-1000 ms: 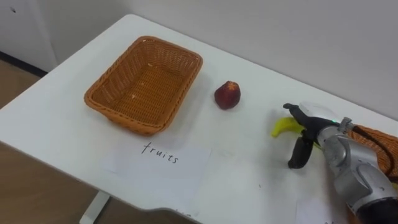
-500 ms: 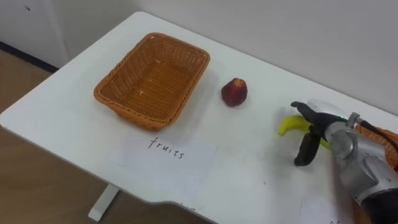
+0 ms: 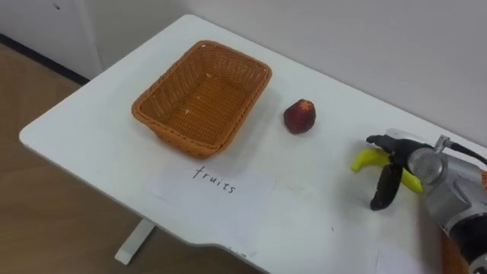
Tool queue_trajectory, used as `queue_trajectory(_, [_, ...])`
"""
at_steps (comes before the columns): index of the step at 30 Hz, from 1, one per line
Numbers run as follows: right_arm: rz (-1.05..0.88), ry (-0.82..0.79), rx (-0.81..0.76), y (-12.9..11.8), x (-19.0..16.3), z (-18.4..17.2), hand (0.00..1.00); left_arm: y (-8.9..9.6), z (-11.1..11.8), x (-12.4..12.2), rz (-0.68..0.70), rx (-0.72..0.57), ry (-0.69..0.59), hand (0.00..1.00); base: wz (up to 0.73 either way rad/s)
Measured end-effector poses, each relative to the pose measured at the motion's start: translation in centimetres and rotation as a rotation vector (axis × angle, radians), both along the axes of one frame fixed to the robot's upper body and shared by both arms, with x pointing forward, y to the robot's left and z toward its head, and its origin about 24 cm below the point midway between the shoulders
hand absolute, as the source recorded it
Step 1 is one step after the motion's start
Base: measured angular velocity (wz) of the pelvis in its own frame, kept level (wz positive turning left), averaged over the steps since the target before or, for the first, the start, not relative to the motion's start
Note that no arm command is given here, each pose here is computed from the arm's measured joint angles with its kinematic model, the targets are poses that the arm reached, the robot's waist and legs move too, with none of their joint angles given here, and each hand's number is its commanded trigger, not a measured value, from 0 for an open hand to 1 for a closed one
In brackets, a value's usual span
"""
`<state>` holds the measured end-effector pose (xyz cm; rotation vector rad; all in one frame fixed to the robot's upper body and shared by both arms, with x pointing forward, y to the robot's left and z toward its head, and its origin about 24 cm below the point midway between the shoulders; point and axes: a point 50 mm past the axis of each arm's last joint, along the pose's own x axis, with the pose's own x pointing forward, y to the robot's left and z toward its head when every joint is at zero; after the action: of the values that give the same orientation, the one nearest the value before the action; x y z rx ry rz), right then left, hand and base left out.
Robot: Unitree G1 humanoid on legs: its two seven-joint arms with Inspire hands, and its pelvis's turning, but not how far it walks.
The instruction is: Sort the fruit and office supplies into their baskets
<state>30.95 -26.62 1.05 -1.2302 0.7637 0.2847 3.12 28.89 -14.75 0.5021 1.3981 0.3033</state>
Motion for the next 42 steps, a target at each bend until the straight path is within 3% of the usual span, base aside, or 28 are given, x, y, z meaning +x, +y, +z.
queue_trajectory(7, [-0.006,0.013,0.012,-0.07,-0.16,-0.21,0.0,0.09,0.04,0.05,-0.005,0.001,-0.009,0.0,0.01])
queue_trajectory(8, [-0.006,0.017,0.014,-0.07,-0.19,-0.24,0.06,0.1,0.05,0.05,-0.005,0.001,-0.009,0.0,0.05])
queue_trajectory(9, [-0.005,0.02,0.015,-0.07,-0.21,-0.26,0.56,0.1,0.05,0.04,-0.005,0.001,-0.009,0.0,0.07])
queue_trajectory(10, [-0.004,0.029,0.018,-0.05,-0.24,-0.3,0.86,0.1,0.06,0.34,-0.007,0.001,-0.016,0.0,0.08])
queue_trajectory(11, [-0.001,0.036,0.02,-0.01,-0.27,-0.32,1.0,0.09,0.04,0.29,-0.006,0.001,-0.013,0.0,0.08])
queue_trajectory(42, [-0.001,-0.033,-0.047,-0.27,-0.26,-0.18,1.0,-0.16,-0.15,0.75,-0.001,-0.009,-0.012,0.0,-0.01])
